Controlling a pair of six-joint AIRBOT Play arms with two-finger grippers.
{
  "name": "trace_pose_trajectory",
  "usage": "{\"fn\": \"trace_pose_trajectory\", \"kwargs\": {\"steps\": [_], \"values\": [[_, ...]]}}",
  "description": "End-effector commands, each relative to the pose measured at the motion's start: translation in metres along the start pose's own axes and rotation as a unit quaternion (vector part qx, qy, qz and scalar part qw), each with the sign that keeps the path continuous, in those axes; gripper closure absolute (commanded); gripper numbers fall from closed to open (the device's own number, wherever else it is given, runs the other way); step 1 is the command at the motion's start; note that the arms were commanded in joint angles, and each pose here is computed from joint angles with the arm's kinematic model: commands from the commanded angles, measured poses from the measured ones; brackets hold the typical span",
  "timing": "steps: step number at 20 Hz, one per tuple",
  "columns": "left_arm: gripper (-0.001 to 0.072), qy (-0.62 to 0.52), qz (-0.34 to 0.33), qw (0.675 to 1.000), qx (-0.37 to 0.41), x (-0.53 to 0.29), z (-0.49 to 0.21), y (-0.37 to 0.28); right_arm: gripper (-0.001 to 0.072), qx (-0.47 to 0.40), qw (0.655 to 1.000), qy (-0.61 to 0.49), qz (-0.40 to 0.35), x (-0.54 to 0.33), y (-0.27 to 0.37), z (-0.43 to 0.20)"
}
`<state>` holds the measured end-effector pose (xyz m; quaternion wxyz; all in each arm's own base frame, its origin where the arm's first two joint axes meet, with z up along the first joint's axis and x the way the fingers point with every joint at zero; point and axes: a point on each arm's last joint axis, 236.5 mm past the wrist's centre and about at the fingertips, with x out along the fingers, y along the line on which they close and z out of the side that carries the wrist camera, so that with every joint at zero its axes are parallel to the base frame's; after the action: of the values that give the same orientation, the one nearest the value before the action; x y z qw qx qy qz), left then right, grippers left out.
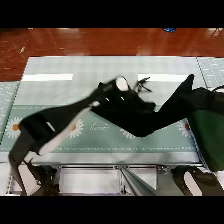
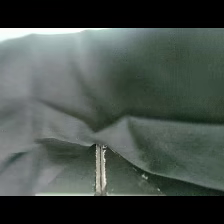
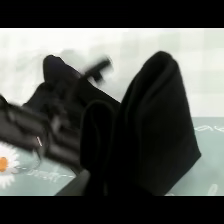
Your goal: Fold the shirts.
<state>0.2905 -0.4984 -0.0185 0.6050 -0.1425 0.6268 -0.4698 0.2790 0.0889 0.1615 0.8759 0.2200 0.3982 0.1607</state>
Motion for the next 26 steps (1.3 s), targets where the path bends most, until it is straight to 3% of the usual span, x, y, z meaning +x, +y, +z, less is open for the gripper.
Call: {"fn": "trace_pose_trajectory", "kwargs": {"steps": [1, 6, 10, 13, 18, 19, 20, 21, 26], "values": [[0.0687, -0.054, 0.02, 0.998, -0.008, -0.102, 0.04, 0.03, 0.0689, 0.014, 0.999, -0.012, 0.034, 0.001, 0.015, 0.007], [0.0687, -0.239, 0.165, 0.957, 0.014, -0.333, 0.059, 0.066, 0.0689, 0.019, 0.986, 0.029, 0.163, 0.056, 0.081, 0.009], [0.0687, -0.363, 0.231, 0.902, 0.027, -0.466, 0.008, 0.047, 0.0689, 0.019, 0.981, 0.09, 0.169, 0.15, 0.111, -0.002], [0.0687, -0.38, 0.257, 0.888, 0.01, -0.479, -0.048, 0.054, 0.0689, 0.01, 0.975, 0.141, 0.173, 0.225, 0.135, -0.015], [0.0686, -0.341, 0.211, 0.914, -0.06, -0.387, -0.115, 0.092, 0.0687, 0.038, 0.963, 0.19, 0.189, 0.314, 0.161, -0.042], [0.0686, -0.336, 0.196, 0.918, -0.077, -0.368, -0.121, 0.101, 0.0588, 0.046, 0.962, 0.192, 0.19, 0.328, 0.162, -0.045], [0.0686, -0.33, 0.187, 0.921, -0.092, -0.351, -0.125, 0.112, 0.0357, 0.056, 0.96, 0.197, 0.193, 0.337, 0.163, -0.049], [0.0686, -0.326, 0.182, 0.922, -0.107, -0.335, -0.129, 0.124, 0.0295, 0.056, 0.957, 0.203, 0.197, 0.341, 0.163, -0.052], [0.0686, -0.316, 0.181, 0.92, -0.145, -0.315, -0.13, 0.154, 0.0302, 0.045, 0.943, 0.246, 0.219, 0.268, 0.136, -0.012]]}}
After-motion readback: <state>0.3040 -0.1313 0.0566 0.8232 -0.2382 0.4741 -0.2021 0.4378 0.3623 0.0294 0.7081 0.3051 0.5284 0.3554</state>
